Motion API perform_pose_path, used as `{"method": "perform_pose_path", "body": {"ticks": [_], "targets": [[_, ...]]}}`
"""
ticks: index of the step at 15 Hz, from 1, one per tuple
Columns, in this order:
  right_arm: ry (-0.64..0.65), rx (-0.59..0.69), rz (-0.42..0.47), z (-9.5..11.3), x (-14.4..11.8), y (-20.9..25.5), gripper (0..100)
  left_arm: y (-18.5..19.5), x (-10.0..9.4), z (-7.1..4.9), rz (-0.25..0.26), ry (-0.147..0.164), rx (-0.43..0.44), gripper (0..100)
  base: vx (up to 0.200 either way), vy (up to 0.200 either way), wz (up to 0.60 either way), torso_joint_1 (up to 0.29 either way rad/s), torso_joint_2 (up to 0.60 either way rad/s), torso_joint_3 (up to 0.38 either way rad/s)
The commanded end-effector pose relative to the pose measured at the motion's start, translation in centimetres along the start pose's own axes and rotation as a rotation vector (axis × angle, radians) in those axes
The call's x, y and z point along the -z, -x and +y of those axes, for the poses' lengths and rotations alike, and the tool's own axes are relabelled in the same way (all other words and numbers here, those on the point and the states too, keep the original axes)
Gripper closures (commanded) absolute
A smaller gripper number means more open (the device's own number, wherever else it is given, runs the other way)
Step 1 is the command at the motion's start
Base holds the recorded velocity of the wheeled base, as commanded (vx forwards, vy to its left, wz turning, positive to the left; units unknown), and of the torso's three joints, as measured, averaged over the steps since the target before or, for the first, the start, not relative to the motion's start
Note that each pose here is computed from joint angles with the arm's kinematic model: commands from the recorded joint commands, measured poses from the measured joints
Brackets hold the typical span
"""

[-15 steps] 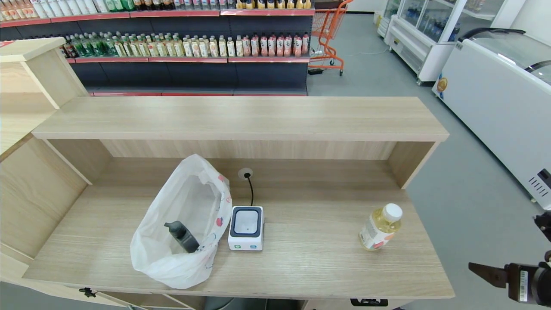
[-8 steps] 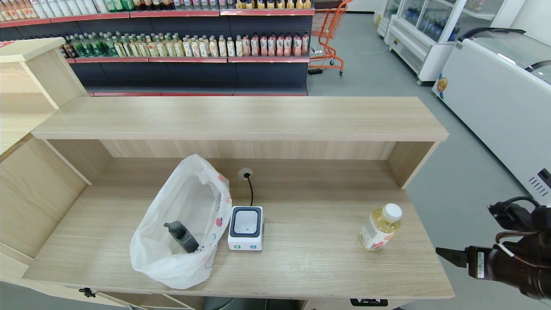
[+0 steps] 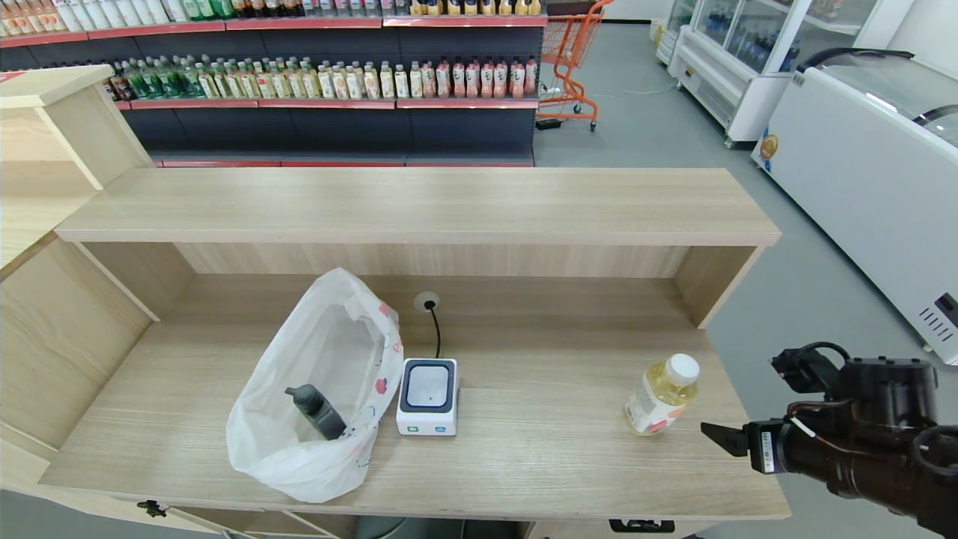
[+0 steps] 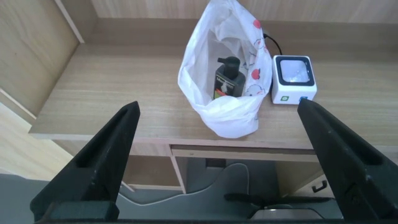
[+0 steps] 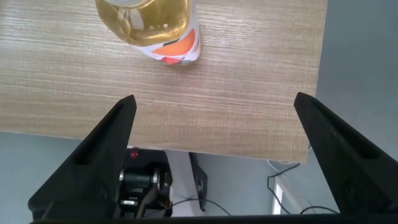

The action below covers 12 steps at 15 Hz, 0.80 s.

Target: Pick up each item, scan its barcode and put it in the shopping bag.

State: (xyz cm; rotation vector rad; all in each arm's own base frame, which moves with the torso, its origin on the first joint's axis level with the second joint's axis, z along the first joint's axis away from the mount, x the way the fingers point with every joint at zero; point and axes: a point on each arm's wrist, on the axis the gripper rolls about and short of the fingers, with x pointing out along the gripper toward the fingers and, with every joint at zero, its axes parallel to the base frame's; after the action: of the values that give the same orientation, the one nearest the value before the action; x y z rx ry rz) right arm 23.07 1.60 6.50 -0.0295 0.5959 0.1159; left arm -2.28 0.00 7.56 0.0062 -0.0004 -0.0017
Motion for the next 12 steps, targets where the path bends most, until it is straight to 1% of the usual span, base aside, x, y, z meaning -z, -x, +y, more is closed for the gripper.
{"method": "perform_pose_path", "body": {"ticks": [1, 3, 8, 12], "targets": [[0.029, -0.004, 0.033, 0.0, 0.9, -1.7, 0, 0.0, 0.0, 0.0, -0.001, 0.000, 0.001, 0, 0.000, 0.000, 0.00, 0.000, 0.00, 0.000], [0.064, -0.008, 0.009, 0.0, 0.9, -2.4, 0, 0.0, 0.0, 0.0, -0.001, 0.000, 0.001, 0, 0.000, 0.000, 0.00, 0.000, 0.00, 0.000], [0.101, -0.051, -0.023, 1.2, 1.4, -4.2, 0, 0.0, 0.0, 0.0, -0.001, 0.000, 0.000, 0, 0.000, 0.000, 0.00, 0.000, 0.00, 0.000], [0.134, -0.066, -0.075, 1.7, 1.6, -6.2, 0, 0.0, 0.0, 0.0, -0.001, 0.000, 0.000, 0, 0.000, 0.000, 0.00, 0.000, 0.00, 0.000]]}}
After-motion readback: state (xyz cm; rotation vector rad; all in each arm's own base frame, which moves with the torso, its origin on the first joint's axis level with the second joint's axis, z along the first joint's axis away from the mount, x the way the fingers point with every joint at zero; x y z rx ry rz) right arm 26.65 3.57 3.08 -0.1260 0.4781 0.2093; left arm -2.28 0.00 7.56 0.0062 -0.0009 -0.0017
